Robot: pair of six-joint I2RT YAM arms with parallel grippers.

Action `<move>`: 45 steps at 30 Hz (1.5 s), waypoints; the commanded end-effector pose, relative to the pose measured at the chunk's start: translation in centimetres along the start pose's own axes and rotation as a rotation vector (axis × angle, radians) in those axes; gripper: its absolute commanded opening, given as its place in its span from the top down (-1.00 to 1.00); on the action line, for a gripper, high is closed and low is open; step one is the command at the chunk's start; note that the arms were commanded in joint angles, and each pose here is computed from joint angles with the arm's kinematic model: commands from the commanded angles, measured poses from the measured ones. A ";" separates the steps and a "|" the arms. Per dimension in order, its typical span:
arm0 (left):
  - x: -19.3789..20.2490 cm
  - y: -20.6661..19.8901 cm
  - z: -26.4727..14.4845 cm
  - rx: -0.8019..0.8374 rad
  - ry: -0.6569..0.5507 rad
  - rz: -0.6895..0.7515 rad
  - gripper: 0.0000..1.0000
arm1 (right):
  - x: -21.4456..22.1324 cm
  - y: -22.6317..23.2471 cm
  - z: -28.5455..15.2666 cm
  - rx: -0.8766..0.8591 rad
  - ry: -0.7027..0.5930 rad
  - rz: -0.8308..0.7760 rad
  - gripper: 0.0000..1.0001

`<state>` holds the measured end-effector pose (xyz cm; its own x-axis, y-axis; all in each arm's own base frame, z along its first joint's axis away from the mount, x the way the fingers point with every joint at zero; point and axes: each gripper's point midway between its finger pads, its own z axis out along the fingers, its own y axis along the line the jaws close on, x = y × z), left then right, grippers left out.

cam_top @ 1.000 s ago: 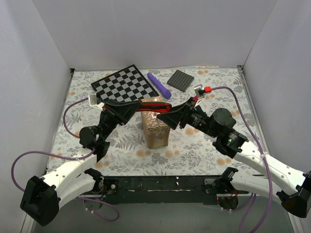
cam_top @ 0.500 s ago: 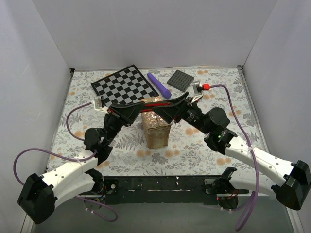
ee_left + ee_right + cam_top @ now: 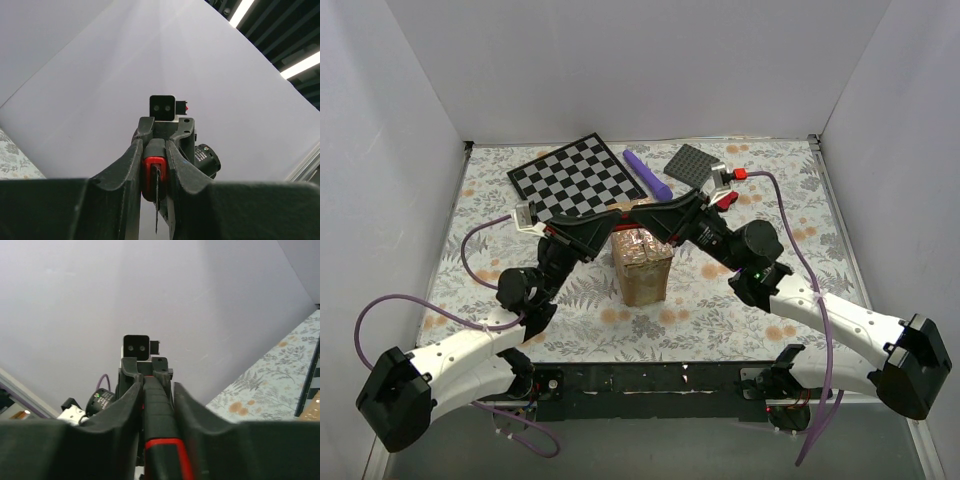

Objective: Unpack the express box

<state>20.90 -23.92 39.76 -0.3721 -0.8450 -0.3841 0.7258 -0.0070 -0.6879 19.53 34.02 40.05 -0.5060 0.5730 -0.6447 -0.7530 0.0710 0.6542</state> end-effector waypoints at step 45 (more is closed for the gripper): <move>4.1 13.8 -7.7 -0.869 0.475 0.312 -0.90 | -0.9 -15.9 -13.2 0.983 0.308 -0.779 0.97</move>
<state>26.18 -21.20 21.57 -0.5133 -0.5084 -0.6914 0.0952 0.7669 -0.6347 26.93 20.15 25.65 -0.2559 -0.0519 -0.9653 -0.2967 0.9546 0.0273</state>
